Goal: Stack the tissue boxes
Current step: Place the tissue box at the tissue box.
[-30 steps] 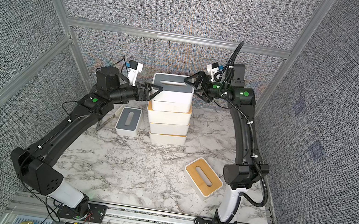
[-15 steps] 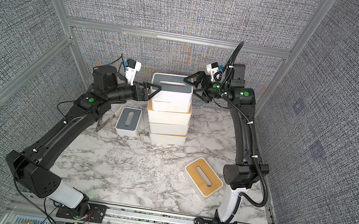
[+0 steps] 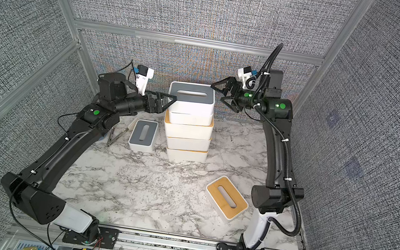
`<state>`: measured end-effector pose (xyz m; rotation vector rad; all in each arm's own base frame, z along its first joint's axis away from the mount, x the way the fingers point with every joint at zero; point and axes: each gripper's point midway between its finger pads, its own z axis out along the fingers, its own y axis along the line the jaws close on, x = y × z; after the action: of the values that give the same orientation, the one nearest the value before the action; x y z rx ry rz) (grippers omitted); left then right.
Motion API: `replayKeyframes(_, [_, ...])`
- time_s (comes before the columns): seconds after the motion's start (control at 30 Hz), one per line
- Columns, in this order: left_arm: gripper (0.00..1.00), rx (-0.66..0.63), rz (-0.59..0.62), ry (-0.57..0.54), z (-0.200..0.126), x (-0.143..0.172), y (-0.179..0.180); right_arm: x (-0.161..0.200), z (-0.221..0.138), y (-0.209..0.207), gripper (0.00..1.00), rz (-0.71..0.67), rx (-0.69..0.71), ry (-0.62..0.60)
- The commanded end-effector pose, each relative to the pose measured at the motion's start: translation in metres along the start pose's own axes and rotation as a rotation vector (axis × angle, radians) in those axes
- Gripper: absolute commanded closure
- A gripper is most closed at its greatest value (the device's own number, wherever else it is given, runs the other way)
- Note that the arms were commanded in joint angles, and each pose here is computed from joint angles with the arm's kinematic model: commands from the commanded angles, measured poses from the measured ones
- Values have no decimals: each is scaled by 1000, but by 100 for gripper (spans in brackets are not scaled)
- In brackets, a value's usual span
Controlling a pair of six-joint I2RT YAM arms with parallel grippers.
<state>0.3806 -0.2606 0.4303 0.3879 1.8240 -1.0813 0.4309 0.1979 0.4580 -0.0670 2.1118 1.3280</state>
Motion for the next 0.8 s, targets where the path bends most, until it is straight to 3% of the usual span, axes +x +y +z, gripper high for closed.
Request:
replayKeyframes(0.0, [0,51,-2,21,4,1,-6,3,-2,3,1,-20,-5,4])
replayKeyframes(0.4, [1,92,-22,48,9,8,-10,5,4,3,1,-18,-18,21])
replayKeyframes(0.77, [1,-119,59,-24,-24,-8,6,4,-1,2,1,-42,20,-7])
